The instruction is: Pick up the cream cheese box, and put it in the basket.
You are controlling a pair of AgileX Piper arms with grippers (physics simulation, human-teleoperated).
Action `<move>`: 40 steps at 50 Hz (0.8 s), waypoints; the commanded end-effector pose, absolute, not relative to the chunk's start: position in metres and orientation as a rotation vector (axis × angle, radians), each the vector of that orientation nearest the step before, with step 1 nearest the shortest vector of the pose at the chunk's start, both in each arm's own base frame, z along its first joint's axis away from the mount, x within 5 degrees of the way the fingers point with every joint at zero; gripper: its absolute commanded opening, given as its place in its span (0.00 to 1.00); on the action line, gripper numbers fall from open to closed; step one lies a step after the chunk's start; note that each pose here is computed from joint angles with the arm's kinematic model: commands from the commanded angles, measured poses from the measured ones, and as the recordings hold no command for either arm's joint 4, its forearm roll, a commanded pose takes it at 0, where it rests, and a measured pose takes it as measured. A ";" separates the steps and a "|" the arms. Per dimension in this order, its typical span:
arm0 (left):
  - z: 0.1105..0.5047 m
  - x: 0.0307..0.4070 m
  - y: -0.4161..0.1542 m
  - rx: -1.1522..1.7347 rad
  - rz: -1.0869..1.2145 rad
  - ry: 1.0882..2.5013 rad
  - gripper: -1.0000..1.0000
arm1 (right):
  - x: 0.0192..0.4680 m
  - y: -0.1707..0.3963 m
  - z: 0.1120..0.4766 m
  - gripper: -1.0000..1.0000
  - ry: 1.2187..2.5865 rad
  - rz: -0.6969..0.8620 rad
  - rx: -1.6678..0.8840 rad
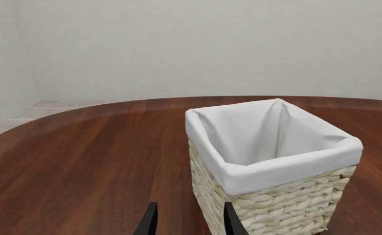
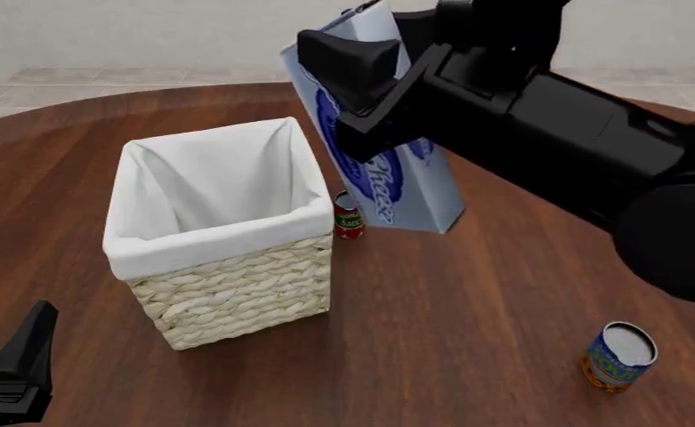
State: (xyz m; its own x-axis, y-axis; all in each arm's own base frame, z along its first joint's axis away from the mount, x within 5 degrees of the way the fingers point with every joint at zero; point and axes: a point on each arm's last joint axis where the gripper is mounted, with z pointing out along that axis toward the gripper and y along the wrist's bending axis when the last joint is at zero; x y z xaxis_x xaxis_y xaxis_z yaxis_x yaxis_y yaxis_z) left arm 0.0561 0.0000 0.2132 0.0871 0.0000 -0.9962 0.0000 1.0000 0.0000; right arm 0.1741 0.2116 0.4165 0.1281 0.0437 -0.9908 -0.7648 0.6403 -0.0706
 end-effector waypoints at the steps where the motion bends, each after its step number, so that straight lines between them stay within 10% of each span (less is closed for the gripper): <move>1: 0.213 0.056 0.000 0.000 0.000 1.484 1.00 | 0.181 0.223 0.422 0.00 1.315 0.659 -0.694; 40: 0.213 0.056 0.000 0.000 0.000 1.484 1.00 | 0.195 0.256 0.431 0.00 1.310 0.639 -0.758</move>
State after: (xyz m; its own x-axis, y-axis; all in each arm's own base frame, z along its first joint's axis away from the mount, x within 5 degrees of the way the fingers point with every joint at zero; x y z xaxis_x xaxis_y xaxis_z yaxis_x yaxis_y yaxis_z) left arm 0.0561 0.0000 0.2132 0.0871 0.0000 -0.9962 0.0000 1.0000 0.0000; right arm 0.1973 0.2526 0.4225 0.1473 -0.0171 -0.9889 -0.7756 0.6185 -0.1263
